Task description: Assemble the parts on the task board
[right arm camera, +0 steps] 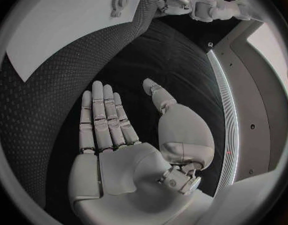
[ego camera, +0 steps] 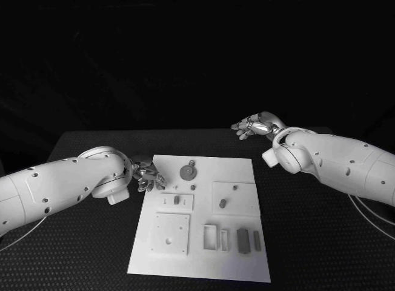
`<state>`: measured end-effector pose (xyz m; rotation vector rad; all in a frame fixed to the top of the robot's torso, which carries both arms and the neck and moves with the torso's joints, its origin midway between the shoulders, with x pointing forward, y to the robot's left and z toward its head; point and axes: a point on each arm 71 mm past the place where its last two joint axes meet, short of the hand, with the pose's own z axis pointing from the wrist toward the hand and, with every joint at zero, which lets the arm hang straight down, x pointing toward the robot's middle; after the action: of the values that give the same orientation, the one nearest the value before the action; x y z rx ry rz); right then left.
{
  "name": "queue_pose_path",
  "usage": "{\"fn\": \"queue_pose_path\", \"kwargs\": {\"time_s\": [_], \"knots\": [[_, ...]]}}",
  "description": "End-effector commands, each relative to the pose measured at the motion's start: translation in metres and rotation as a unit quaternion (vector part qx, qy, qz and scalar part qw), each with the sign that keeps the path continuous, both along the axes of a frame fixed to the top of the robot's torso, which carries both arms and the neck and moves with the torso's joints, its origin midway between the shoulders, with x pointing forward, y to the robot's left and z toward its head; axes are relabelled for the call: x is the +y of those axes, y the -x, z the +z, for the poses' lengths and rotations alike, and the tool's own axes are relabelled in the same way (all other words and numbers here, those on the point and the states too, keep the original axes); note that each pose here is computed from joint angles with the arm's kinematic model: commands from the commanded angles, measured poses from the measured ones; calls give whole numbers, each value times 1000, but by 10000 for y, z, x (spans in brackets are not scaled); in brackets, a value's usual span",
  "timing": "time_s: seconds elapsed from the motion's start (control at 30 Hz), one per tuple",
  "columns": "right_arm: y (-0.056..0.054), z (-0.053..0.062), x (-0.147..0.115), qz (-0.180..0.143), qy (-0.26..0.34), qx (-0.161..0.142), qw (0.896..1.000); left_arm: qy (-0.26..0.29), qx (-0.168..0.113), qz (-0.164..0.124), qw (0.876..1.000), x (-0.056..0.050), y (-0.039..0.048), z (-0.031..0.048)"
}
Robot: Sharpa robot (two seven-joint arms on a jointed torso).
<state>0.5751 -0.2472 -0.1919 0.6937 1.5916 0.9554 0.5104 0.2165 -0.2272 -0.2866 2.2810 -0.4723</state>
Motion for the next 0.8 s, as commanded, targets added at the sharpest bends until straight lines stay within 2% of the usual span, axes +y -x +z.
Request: {"fn": "queue_pose_path", "kwargs": {"time_s": [0.03,0.33,0.57,0.8], "knots": [[5,-3,9,8,-2,2,1000,-28,-20,-3,999,3,50,-25],[9,-3,-3,7,-1,2,1000,-62,-20,-24,998,-31,193,-141],[11,-3,-3,7,-2,2,1000,-62,-22,-26,997,-71,225,-183],[11,-3,-6,7,-2,2,1000,-63,-38,-29,997,-106,222,-171]]}}
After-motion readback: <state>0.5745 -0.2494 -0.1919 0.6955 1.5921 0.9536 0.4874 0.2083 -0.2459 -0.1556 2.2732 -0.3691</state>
